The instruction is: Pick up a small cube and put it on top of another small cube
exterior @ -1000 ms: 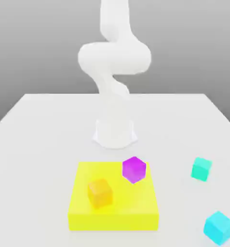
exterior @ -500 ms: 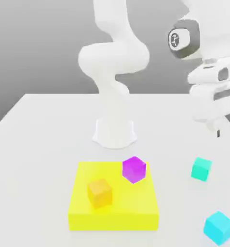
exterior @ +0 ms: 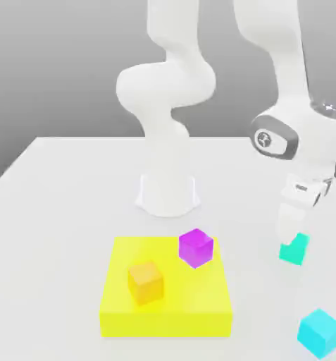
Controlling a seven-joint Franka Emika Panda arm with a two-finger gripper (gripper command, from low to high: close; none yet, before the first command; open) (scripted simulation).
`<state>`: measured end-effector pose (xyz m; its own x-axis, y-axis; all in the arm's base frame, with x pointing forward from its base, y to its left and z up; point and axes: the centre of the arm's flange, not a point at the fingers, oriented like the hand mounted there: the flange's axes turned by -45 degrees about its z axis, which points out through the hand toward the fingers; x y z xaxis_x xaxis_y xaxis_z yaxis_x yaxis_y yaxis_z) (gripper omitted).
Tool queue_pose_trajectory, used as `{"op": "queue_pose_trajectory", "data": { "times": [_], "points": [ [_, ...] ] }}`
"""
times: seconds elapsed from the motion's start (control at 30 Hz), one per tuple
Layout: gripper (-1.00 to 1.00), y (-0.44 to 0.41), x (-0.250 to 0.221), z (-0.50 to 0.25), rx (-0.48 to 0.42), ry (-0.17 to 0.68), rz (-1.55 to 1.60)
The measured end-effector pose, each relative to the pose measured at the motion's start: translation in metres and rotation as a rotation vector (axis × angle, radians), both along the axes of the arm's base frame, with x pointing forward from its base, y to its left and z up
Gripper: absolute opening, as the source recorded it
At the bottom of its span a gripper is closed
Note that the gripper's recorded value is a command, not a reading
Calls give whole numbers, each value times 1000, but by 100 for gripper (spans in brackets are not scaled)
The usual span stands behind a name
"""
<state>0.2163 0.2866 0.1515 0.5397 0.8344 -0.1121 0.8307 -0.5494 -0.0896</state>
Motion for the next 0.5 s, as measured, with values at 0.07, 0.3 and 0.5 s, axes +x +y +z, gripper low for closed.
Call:
{"op": "queue_pose_trajectory", "data": {
  "times": [0.07, 0.3, 0.5],
  "points": [
    [0, -2, -1, -8, -10, 15, -4],
    [0, -8, -3, -29, -34, 30, -13],
    [0, -10, 0, -37, -31, -3, -14]
  ]
}}
